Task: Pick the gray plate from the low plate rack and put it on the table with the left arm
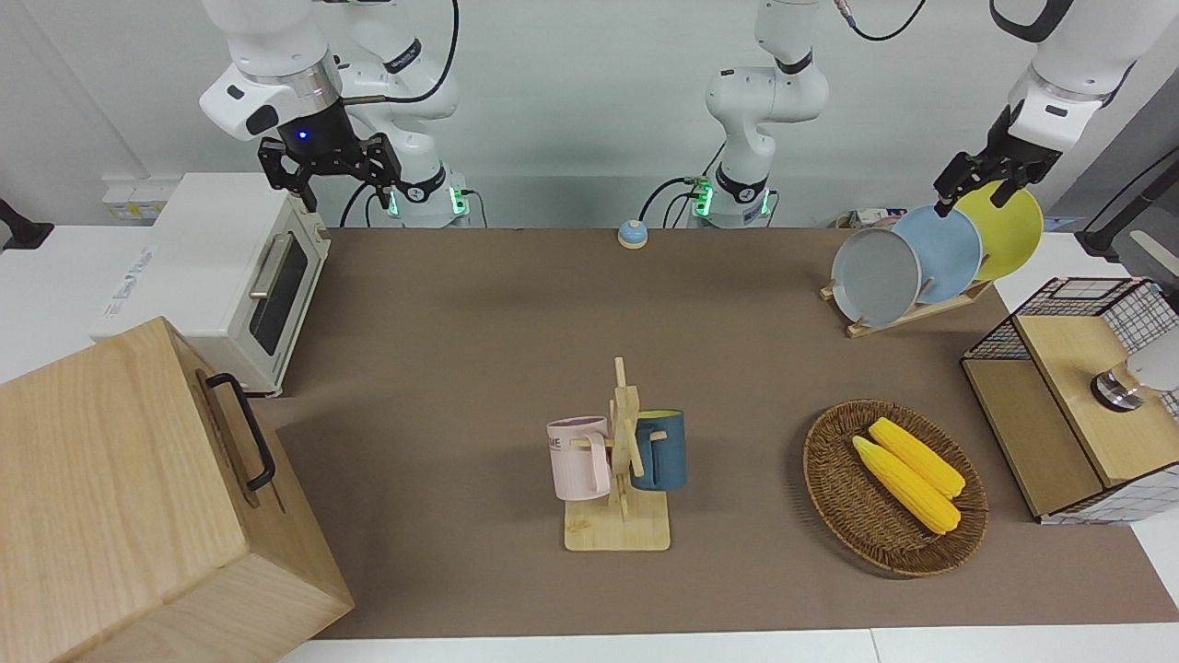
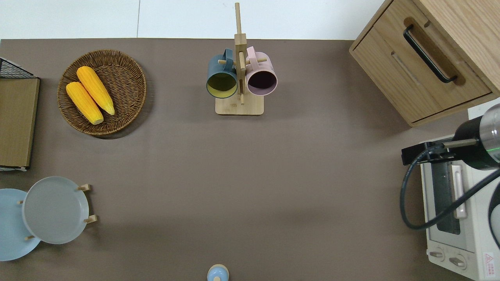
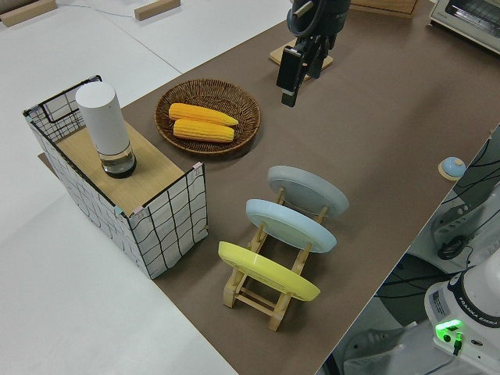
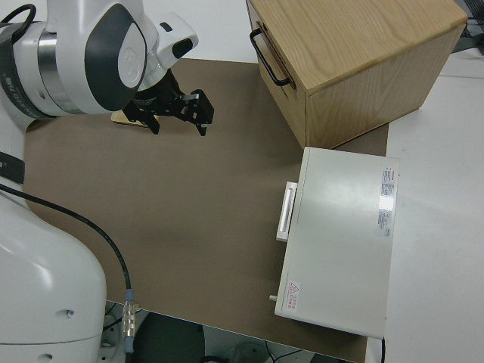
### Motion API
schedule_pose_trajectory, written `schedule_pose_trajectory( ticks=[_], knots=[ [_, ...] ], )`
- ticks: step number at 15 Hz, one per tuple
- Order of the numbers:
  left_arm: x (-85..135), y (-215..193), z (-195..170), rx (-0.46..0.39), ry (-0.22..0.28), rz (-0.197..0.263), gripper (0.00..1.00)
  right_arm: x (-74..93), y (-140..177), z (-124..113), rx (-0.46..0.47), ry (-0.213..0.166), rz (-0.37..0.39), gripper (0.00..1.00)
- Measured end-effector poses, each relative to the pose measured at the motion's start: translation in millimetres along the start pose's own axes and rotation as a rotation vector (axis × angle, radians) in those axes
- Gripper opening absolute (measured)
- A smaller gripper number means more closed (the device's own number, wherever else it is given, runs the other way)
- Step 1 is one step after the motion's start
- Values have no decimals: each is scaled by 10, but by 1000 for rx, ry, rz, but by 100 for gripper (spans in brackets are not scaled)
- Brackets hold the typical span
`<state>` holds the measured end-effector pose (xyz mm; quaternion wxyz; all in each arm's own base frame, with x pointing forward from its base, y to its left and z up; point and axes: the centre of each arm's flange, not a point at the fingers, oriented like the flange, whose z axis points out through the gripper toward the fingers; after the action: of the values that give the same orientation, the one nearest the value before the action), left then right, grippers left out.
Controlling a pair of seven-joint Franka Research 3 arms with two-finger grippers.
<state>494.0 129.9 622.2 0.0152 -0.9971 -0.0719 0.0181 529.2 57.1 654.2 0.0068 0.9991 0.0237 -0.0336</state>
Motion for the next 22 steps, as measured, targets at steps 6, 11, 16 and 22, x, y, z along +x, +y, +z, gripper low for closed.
schedule_pose_trajectory(
  ticks=[6, 11, 16, 22],
  knots=[
    [-149, -97, 273, 0, -15, -6, 99, 0, 0, 0, 0, 0, 0, 99],
    [-298, -106, 614, 19, -4, 11, 99, 0, 0, 0, 0, 0, 0, 99],
    [-349, -53, 967, 14, 10, 27, 99, 0, 0, 0, 0, 0, 0, 99],
    [-428, 14, 1390, 15, 6, 45, 100, 0, 0, 0, 0, 0, 0, 99]
  ],
)
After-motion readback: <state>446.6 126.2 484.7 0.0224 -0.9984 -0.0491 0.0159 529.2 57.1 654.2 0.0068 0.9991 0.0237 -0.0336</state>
